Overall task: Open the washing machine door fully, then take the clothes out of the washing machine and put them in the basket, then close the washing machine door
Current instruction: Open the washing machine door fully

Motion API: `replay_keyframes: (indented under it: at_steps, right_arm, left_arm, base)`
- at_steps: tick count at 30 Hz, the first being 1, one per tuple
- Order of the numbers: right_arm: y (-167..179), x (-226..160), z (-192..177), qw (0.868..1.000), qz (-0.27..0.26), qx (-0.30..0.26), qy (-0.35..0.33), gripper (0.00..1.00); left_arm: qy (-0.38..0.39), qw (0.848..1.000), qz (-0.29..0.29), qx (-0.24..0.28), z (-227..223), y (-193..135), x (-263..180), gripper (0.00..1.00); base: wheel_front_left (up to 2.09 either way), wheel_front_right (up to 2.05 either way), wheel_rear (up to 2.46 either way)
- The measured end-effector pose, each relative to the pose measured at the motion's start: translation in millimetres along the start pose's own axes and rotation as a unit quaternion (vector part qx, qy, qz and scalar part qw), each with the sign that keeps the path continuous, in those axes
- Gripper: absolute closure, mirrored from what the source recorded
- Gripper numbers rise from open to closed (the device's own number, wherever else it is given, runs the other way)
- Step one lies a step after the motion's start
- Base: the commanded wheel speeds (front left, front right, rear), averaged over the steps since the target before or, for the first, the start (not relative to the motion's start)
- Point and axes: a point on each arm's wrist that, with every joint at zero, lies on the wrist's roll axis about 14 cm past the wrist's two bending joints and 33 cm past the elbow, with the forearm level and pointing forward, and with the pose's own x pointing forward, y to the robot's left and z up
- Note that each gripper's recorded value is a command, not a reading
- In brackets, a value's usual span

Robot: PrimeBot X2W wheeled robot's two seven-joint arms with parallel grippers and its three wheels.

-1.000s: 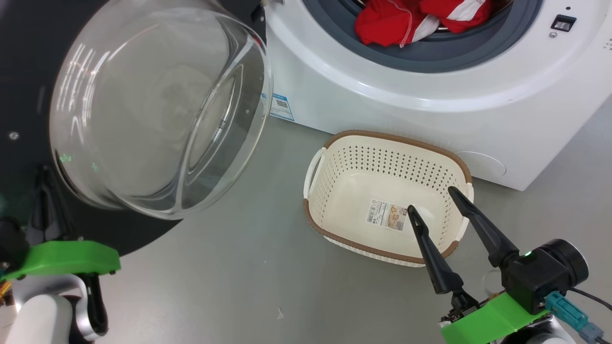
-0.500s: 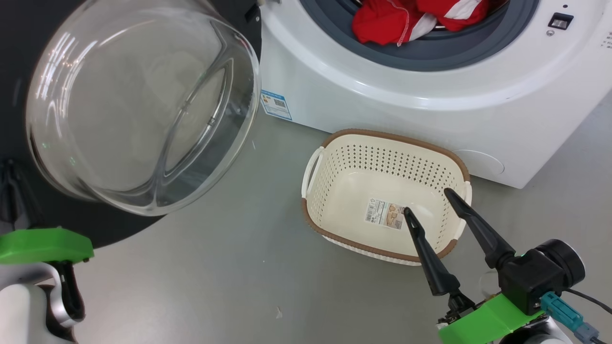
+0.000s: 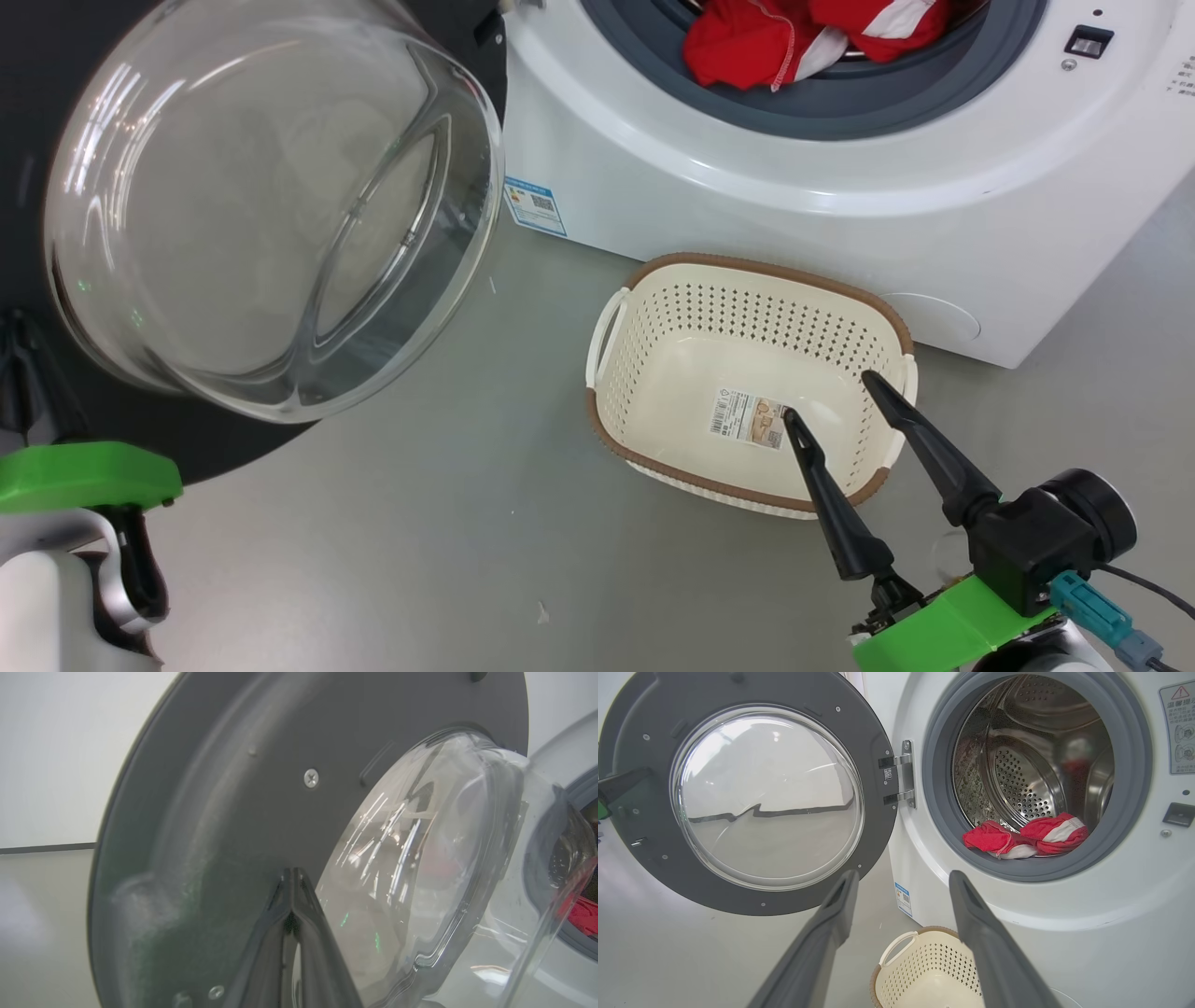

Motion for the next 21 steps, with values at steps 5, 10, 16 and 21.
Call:
replay_keyframes:
  at_steps: [5, 10, 16, 21]
  right_arm:
    - [-0.1, -0.7, 0.6, 1.000, -0.001, -0.001, -0.001, 0.00]
    - [-1.7, -2.6, 3.6, 1.000, -0.005, -0.004, -0.006, 0.00]
    - [-6.1, -6.1, 8.1, 1.000, -0.014, -0.008, -0.014, 0.00]
    - [-9.6, -9.6, 12.8, 0.999, -0.022, -0.007, -0.024, 0.00]
  left_arm:
    - [-0.004, 1.000, -0.002, -0.028, 1.5, -5.3, -2.1, 1.00]
    - [-0.035, 0.997, -0.008, -0.062, 20.5, -16.4, -2.1, 0.00]
    - [-0.068, 0.994, -0.024, -0.080, 41.2, -28.9, -5.2, 0.00]
    - [-0.091, 0.991, -0.051, -0.088, 55.3, -42.1, -13.4, 0.00]
  base:
    - [0.00, 0.00, 0.00]
    - [0.00, 0.00, 0.00]
    - [0.00, 0.00, 0.00]
    - [0.00, 0.00, 0.00]
